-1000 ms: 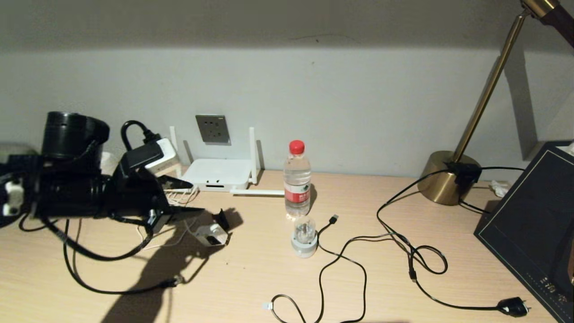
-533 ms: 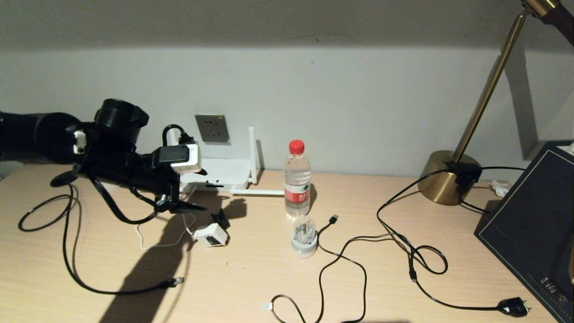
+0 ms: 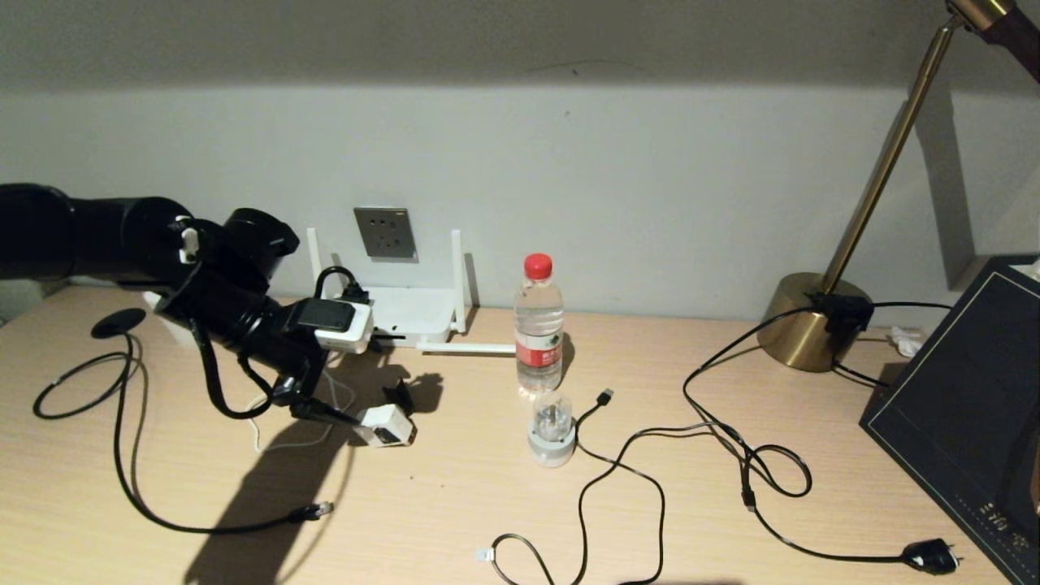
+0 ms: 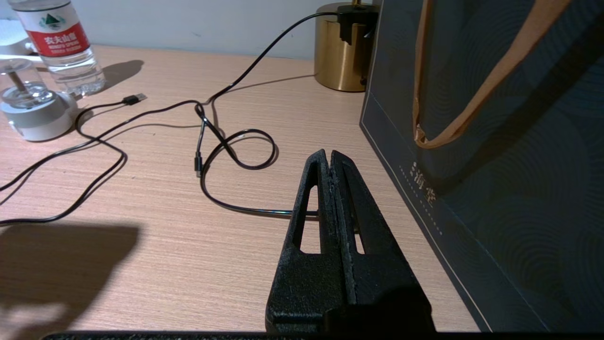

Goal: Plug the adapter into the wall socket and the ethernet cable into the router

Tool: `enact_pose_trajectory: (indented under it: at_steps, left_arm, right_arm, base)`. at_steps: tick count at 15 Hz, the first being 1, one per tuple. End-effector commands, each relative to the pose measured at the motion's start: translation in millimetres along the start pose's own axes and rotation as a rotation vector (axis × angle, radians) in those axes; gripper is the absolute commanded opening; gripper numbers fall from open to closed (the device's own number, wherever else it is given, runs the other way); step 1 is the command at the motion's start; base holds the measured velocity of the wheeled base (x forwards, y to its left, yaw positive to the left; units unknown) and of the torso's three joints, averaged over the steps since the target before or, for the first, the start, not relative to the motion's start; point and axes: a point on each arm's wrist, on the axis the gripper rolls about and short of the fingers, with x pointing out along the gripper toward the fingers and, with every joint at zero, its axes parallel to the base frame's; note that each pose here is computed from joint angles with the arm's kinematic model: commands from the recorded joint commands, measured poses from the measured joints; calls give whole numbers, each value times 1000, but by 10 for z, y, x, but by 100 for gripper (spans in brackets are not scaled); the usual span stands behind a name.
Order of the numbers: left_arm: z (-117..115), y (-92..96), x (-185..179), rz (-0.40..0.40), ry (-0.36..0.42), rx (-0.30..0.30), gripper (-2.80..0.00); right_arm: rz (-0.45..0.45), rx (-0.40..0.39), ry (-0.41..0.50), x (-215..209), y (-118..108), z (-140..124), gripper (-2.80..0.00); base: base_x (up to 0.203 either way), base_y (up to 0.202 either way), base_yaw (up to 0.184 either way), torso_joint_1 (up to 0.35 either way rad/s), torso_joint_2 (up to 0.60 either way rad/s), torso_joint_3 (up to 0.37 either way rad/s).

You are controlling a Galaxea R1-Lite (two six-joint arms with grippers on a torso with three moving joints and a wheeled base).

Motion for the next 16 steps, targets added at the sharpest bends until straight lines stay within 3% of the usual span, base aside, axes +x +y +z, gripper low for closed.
enact_pose_trajectory:
  at_steps: [1, 4, 9, 16]
  left_arm:
    - [71, -36, 57, -46, -7, 8, 0]
    - [136, -57, 183, -91, 58, -6, 0]
    - [122, -45, 342, -122, 100, -16, 0]
    - [114, -36, 491, -146, 101, -30, 0]
  right_arm:
    - [1, 0, 36, 20, 1, -99, -280]
    - [1, 0, 36, 20, 1, -99, -280]
    - [1, 0, 36, 20, 1, -99, -280]
    - [1, 0, 36, 20, 1, -99, -280]
  base:
    - [0, 0, 0, 0, 0, 0]
    - [0, 0, 0, 0, 0, 0]
    - [0, 0, 0, 0, 0, 0]
    - [0, 0, 0, 0, 0, 0]
